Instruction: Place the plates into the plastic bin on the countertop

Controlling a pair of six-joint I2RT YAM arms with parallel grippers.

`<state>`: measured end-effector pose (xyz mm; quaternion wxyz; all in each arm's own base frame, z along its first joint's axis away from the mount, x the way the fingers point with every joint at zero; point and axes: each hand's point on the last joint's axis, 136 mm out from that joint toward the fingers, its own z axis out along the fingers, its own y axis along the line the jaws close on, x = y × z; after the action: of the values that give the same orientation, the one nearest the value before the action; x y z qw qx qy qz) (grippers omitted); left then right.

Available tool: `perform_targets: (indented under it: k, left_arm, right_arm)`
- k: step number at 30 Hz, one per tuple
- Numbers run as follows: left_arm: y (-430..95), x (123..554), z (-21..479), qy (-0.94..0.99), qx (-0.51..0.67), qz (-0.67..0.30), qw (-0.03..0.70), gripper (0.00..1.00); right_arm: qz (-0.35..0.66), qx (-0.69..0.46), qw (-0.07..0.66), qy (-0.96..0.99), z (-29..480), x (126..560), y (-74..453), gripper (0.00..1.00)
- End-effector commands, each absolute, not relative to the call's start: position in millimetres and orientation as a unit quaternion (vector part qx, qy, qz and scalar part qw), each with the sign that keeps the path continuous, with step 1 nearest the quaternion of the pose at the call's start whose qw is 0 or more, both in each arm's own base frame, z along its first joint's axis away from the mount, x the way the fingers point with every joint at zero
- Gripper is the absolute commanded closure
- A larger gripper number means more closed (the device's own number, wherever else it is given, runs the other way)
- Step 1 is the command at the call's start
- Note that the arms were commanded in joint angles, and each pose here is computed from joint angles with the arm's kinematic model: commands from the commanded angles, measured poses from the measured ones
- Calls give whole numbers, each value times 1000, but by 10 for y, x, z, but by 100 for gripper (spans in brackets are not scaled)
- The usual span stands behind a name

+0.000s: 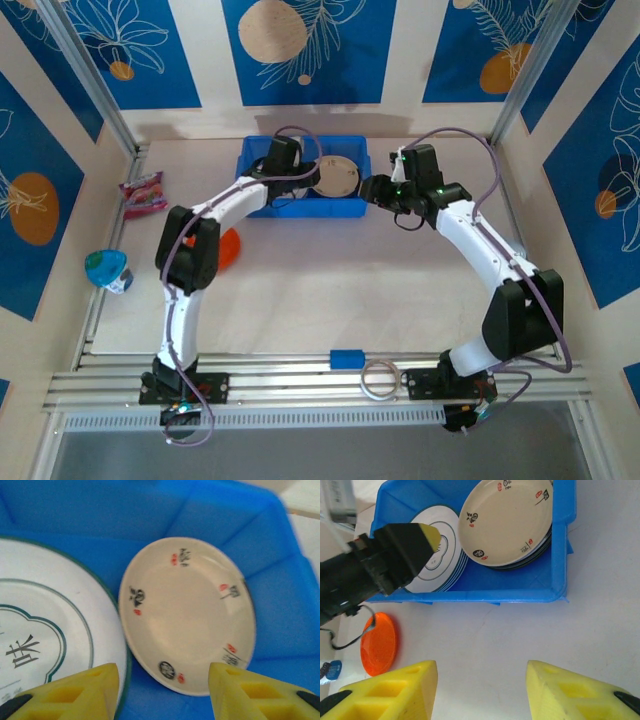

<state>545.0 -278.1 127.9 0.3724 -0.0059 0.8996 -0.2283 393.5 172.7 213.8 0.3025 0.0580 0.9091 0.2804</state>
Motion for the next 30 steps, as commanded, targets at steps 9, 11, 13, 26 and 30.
perform_targets:
  k: [9, 11, 13, 26, 30]
  left_arm:
    - [-2782, 5908, 1330, 852, -47, -354, 383, 54]
    - [-2834, 5924, 1335, 845, -43, -373, 382, 59]
    - [-2886, 5939, 1355, 838, -41, -389, 380, 65]
    - [-2935, 5979, 1195, 843, -49, -393, 364, 89]
    - [-2969, 5980, 1137, 845, -47, -395, 358, 89]
  right_arm:
    - [307, 56, 278, 908, 2134, 4085, 1858, 51]
    - [308, 56, 276, 909, 2117, 4095, 1859, 55]
    - [310, 57, 275, 908, 2112, 4107, 1865, 58]
    - [310, 64, 260, 912, 2043, 4127, 1830, 58]
    - [308, 67, 257, 913, 2025, 4116, 1814, 58]
